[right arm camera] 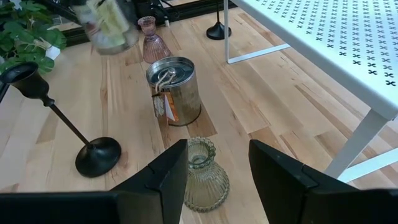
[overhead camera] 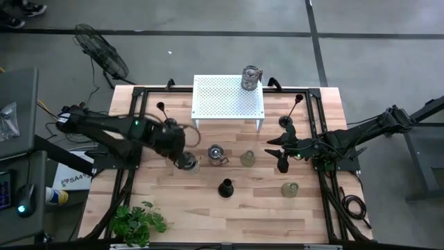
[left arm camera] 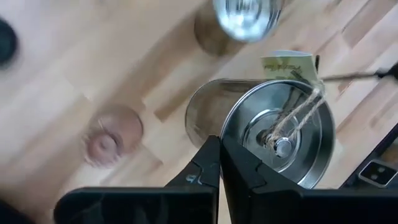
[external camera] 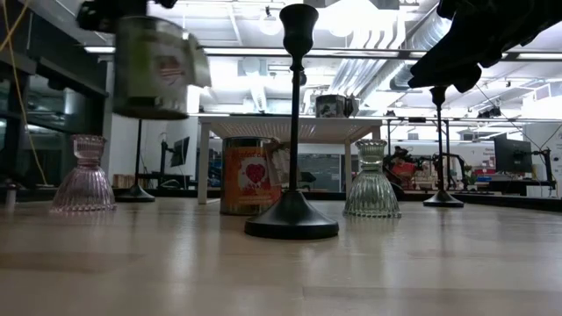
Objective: Pick & Place candle stick holders
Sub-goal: Align the left scented candle on the shelf with the other scented candle
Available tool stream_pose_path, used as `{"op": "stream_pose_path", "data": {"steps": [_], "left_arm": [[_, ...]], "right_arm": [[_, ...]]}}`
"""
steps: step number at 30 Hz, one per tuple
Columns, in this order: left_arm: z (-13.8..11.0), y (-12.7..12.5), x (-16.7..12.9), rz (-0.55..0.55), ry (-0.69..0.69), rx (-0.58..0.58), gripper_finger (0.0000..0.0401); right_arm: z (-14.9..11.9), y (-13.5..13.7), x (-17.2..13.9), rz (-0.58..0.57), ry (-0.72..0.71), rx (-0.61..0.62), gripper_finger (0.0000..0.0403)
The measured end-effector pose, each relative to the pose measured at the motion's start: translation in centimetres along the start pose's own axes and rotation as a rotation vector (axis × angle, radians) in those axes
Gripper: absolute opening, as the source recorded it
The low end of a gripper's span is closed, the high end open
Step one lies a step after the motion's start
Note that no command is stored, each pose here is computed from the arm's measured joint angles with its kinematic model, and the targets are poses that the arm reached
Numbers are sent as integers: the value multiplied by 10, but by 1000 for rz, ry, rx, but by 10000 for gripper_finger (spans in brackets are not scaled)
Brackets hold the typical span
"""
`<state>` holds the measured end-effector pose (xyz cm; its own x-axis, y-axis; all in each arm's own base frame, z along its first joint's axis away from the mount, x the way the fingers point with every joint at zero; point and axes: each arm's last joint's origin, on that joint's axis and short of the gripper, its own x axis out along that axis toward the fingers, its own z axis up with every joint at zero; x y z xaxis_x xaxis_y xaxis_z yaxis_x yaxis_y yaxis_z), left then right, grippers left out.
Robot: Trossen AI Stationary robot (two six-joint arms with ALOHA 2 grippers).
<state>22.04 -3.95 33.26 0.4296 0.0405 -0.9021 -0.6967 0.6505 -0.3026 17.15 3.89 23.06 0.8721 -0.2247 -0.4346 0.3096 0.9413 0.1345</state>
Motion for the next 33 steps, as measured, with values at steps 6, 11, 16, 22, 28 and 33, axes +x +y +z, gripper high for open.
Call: {"op": "stream_pose_path", "data": {"steps": [6,11,16,22,28,33], "left_arm": [[45,14,-23,-13,-121,47,0],[82,25,-37,19,-203,89,0],[119,32,-42,57,-240,132,1],[159,37,-33,92,-248,178,1],[188,45,-18,116,-240,198,1],[202,58,-6,147,-233,199,1]], "right_arm": [[0,0,0,0,0,0,162],[0,0,0,0,0,1,162],[0,0,0,1,0,1,162],[0,0,0,4,1,1,162],[0,0,0,7,2,2,162],[0,1,0,20,8,1,162]]}}
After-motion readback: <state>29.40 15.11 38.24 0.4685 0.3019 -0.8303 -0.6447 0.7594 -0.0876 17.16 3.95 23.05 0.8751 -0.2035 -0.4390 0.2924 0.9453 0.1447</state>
